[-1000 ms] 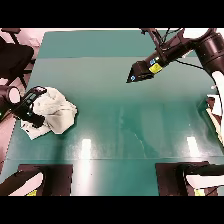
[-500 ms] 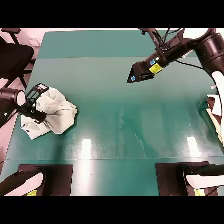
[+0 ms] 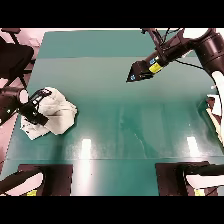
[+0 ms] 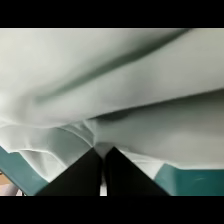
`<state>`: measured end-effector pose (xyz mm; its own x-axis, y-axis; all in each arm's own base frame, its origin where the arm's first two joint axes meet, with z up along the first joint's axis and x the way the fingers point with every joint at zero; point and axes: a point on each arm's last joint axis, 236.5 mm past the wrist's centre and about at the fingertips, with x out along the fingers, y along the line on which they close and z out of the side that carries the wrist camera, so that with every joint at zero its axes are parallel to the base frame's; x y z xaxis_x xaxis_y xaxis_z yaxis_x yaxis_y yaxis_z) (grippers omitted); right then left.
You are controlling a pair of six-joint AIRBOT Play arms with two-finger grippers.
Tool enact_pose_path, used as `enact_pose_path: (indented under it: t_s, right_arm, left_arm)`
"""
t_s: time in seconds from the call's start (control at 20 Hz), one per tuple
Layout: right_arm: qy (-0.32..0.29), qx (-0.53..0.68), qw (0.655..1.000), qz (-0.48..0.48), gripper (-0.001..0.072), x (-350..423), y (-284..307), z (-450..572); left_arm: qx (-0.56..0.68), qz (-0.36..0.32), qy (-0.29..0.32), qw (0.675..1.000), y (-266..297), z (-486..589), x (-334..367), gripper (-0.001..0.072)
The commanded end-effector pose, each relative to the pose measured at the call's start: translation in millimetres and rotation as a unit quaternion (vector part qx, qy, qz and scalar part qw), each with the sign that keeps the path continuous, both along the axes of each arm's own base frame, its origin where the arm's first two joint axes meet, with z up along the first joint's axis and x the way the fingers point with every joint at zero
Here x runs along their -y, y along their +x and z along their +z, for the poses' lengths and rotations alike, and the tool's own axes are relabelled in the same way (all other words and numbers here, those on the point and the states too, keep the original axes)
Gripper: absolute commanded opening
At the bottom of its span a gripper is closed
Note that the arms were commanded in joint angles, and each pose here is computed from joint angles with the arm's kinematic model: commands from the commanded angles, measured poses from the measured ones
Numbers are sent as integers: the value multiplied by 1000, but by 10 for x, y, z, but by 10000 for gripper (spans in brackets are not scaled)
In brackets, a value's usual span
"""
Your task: Fold the shirts.
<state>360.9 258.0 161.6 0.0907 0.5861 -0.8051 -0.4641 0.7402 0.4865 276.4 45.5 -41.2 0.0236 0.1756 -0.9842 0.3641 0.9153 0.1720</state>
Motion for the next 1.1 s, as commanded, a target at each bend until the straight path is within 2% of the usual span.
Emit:
enact_pose_path:
  t_s: [0.0,0.1,0.2,0.25,0.35,0.4,0.5,0.85,0.95,1.05]
  right_arm:
    - [1,7,1000,-6,380,28,18,38]
    - [12,30,999,-24,379,110,80,186]
    - [20,49,997,-54,378,309,123,377]
    - [23,57,996,-71,379,432,142,467]
    - [27,81,991,-106,379,729,175,670]
    - [27,94,987,-127,379,898,185,772]
    - [26,112,979,-169,379,1251,203,928]
    - [3,154,945,-289,379,2295,112,1231]
    - [-10,149,944,-295,379,2448,42,1206]
    - [-15,139,942,-306,378,2556,9,1171]
  left_arm:
    - [-2,12,-59,998,46,216,274,27]
    - [43,22,-142,989,300,527,658,27]
    - [98,22,-269,958,579,1051,1243,27]
    - [124,17,-340,932,683,1397,1556,27]
    - [178,-15,-489,854,808,2300,2146,26]
    - [203,-33,-538,817,821,2708,2340,26]
    - [253,-74,-581,770,797,3323,2640,26]
    - [266,-222,-644,682,162,4075,4040,26]
    - [294,-238,-656,653,134,4210,4342,26]
    - [306,-241,-660,643,150,4172,4578,27]
